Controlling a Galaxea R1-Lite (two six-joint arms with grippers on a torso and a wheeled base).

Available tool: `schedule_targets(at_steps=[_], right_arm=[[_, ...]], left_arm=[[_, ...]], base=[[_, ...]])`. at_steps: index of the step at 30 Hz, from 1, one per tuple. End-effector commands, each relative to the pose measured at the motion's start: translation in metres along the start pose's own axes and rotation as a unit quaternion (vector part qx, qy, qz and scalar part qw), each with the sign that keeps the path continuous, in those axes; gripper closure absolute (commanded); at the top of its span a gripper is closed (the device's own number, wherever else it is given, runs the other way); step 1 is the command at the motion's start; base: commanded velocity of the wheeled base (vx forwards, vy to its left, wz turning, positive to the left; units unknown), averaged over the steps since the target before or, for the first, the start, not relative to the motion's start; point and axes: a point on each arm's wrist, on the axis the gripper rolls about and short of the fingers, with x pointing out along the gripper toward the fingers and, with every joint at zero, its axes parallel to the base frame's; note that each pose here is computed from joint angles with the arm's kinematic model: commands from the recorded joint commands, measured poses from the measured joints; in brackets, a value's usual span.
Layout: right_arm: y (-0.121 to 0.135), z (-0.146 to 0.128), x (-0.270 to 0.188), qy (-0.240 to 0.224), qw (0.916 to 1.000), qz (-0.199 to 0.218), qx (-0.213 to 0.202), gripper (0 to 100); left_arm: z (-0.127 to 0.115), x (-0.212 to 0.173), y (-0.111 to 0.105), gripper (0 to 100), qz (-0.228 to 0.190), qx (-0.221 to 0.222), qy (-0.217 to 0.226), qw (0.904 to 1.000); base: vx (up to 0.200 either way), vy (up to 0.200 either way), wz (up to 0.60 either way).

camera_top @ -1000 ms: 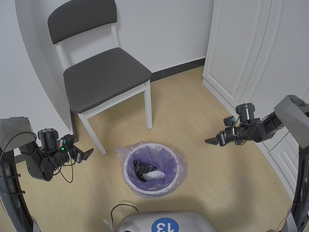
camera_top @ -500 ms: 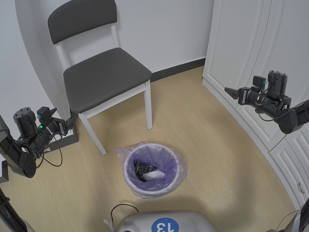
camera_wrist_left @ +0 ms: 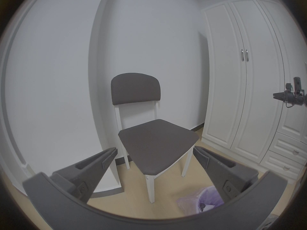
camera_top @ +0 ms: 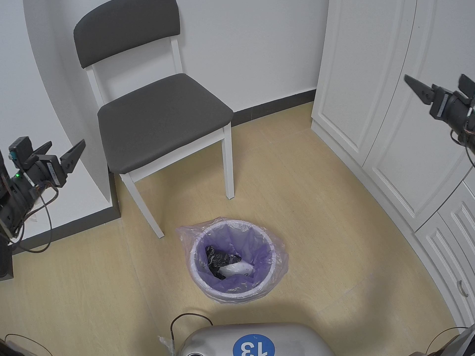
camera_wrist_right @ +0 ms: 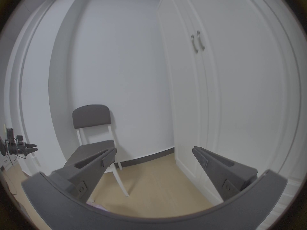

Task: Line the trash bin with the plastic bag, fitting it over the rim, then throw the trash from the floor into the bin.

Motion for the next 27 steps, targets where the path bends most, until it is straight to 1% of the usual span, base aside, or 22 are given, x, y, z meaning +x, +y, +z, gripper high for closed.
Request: schedule_targets(at_steps=[1, 2, 4, 7, 8, 11, 13, 14, 15, 17, 19, 25, 27], right_arm=[[-0.002, 0.024, -0.054, -0.047, 0.9986, -0.022, -0.009, 0], [0.001, 0.027, -0.071, -0.059, 0.998, -0.021, 0.001, 0], [0.004, 0.028, -0.086, -0.064, 0.9978, -0.019, 0.006, 0], [0.006, 0.023, -0.104, -0.06, 0.998, -0.019, 0.006, 0], [0.008, 0.02, -0.116, -0.058, 0.9981, -0.019, 0.007, 0], [0.011, 0.017, -0.136, -0.062, 0.9979, -0.017, 0.007, 0], [0.012, 0.017, -0.143, -0.067, 0.9976, -0.015, 0.006, 0], [0.015, 0.018, -0.158, -0.077, 0.9969, -0.012, 0.002, 0], [0.016, 0.02, -0.164, -0.082, 0.9965, -0.01, 0.001, 0], [0.017, 0.022, -0.17, -0.085, 0.9963, -0.01, 0.0, 0], [0.02, 0.026, -0.19, -0.091, 0.9958, -0.011, -0.002, 0], [0.027, 0.018, -0.242, -0.089, 0.9959, -0.011, -0.001, 0], [0.03, 0.013, -0.264, -0.086, 0.9963, -0.008, -0.001, 0]], left_arm=[[0.037, -0.045, -0.005, 0, 0.011, 0.008, -0.066, 0.9977], [0.044, -0.057, -0.007, 0, 0.012, 0.009, -0.073, 0.9972], [0.047, -0.069, -0.009, 0, 0.013, 0.01, -0.073, 0.9972], [0.044, -0.083, -0.013, 0, 0.012, 0.006, -0.061, 0.998], [0.039, -0.092, -0.014, 0, 0.013, 0.003, -0.048, 0.9988], [0.03, -0.107, -0.018, 0, 0.014, -0.005, -0.035, 0.9993], [0.028, -0.114, -0.019, 0, 0.015, -0.008, -0.038, 0.9991], [0.028, -0.126, -0.021, 0, 0.021, -0.013, -0.05, 0.9984], [0.028, -0.13, -0.021, 0, 0.025, -0.017, -0.055, 0.998], [0.029, -0.134, -0.022, 0, 0.028, -0.021, -0.057, 0.9978], [0.03, -0.149, -0.024, 0, 0.035, -0.021, -0.059, 0.9974], [0.028, -0.183, -0.034, 0, 0.025, -0.049, -0.055, 0.9969], [0.027, -0.197, -0.037, 0, 0.014, -0.055, -0.05, 0.9971]], base=[[0.0, 0.0, 0.0], [0.0, 0.0, 0.0], [0.0, 0.0, 0.0], [0.0, 0.0, 0.0], [0.0, 0.0, 0.0], [0.0, 0.0, 0.0], [0.0, 0.0, 0.0], [0.0, 0.0, 0.0], [0.0, 0.0, 0.0], [0.0, 0.0, 0.0], [0.0, 0.0, 0.0], [0.0, 0.0, 0.0], [0.0, 0.0, 0.0]])
